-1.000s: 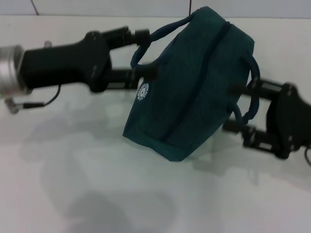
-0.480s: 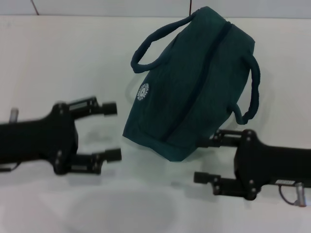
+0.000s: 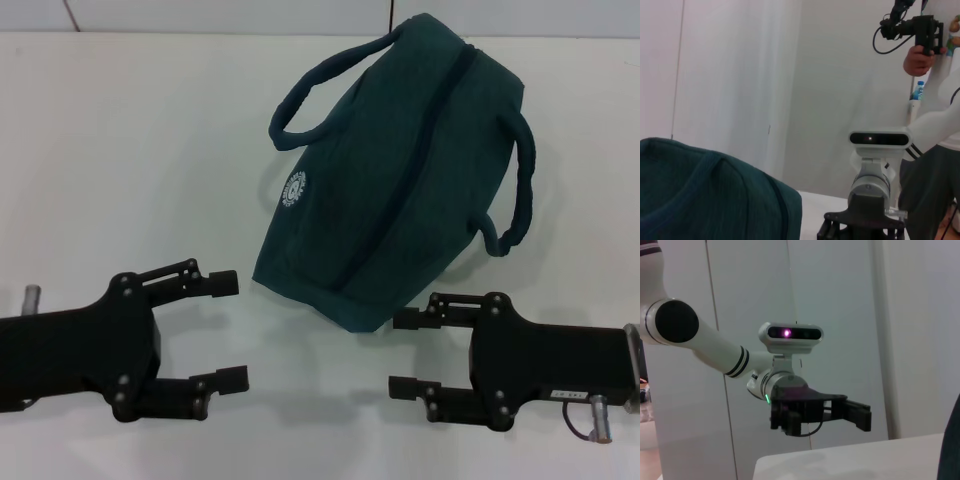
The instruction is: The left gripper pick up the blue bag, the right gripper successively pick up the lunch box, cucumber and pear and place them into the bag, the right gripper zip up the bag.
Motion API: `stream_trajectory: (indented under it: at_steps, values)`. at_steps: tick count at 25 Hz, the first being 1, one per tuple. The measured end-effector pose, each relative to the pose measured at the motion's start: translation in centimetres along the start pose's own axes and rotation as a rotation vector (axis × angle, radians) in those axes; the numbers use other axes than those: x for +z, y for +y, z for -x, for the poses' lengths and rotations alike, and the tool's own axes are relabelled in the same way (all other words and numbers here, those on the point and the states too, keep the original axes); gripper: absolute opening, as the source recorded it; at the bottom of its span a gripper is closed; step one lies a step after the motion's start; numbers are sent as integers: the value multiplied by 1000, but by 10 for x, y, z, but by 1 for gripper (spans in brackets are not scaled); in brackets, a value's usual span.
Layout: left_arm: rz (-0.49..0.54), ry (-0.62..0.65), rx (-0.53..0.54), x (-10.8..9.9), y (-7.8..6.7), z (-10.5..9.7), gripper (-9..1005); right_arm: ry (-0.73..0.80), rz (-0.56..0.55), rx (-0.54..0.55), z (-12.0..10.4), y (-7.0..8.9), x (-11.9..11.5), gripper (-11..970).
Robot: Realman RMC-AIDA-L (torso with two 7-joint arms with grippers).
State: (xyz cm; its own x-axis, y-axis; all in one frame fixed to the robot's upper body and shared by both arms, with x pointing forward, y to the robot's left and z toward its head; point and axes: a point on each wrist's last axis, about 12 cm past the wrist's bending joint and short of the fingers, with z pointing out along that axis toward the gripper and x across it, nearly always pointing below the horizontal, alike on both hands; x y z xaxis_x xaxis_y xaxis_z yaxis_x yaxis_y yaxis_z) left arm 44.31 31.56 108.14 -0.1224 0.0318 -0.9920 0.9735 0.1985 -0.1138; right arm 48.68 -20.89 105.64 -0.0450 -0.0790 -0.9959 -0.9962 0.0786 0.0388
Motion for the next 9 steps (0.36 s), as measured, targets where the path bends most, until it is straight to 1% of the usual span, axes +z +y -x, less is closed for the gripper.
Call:
stream_trajectory:
  at_steps: [5, 9]
  values:
    - [-7, 12, -11, 4, -5, -8, 879, -2, 0, -8, 1, -1, -1, 609]
    - [3, 16, -27, 8, -4, -12, 879, -4, -1, -14, 2, -2, -1, 609]
